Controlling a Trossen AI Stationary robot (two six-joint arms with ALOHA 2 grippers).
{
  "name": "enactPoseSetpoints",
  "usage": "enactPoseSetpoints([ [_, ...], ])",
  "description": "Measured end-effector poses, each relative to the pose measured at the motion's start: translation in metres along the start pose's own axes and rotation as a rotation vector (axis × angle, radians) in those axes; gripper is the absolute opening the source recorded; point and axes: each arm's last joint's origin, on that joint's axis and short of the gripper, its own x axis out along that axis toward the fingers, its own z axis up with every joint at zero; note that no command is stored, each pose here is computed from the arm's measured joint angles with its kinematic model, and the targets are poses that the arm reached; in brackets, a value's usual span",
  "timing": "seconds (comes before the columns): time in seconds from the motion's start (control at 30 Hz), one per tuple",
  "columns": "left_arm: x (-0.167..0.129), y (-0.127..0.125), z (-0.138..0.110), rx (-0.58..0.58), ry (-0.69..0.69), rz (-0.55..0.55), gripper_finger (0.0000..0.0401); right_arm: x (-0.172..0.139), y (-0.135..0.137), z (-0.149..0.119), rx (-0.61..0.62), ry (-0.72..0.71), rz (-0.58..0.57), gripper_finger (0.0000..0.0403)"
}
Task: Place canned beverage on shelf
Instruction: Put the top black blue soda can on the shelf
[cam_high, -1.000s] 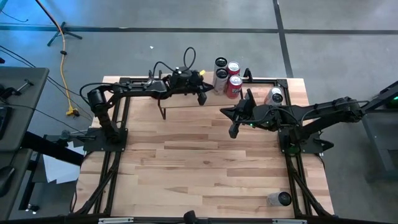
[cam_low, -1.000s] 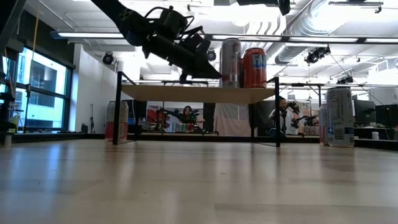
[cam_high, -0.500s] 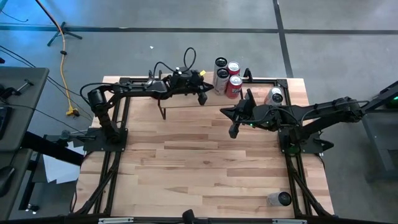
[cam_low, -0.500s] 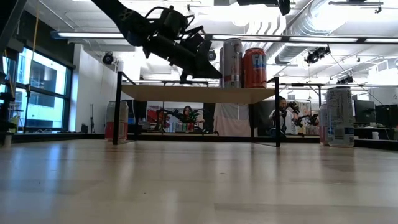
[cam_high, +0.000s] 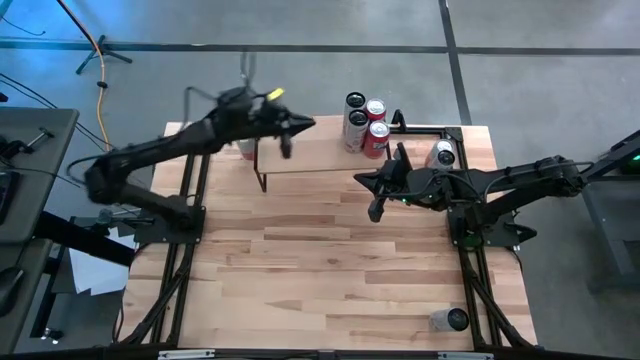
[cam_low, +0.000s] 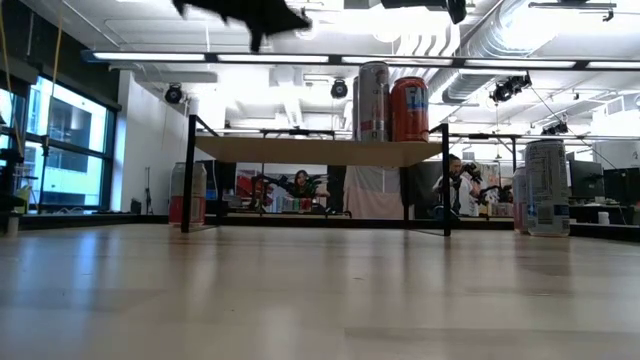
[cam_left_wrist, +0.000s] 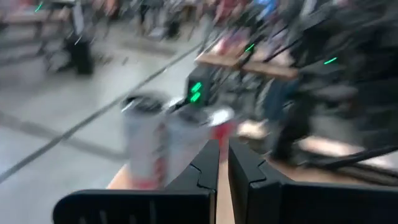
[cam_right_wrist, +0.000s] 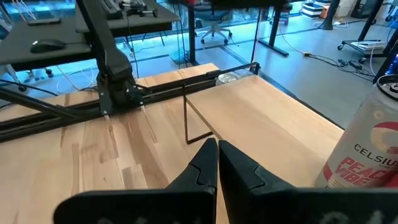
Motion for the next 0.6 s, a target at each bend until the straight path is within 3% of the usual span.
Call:
enactPoseSetpoints([
  [0.13,-0.039,-0.032,0.009,0.006,-0.130,-0.080,0.0000,0.002,-0.001,0.004,0.021,-0.024,0.027,0.0000],
  [0.3,-0.074,-0.062,-0.009,-0.051,-0.247,-0.133,0.0000,0.006,-0.007,0.008,0.047,-0.046,0.074,0.0000],
  [0.47,-0.091,-0.081,-0.038,-0.071,-0.282,-0.181,0.0000,0.007,-0.010,0.016,0.057,-0.107,0.118,0.0000],
  [0.6,-0.096,-0.087,-0.047,-0.080,-0.311,-0.200,0.0000,0.008,-0.011,0.022,0.065,-0.160,0.155,0.0000],
])
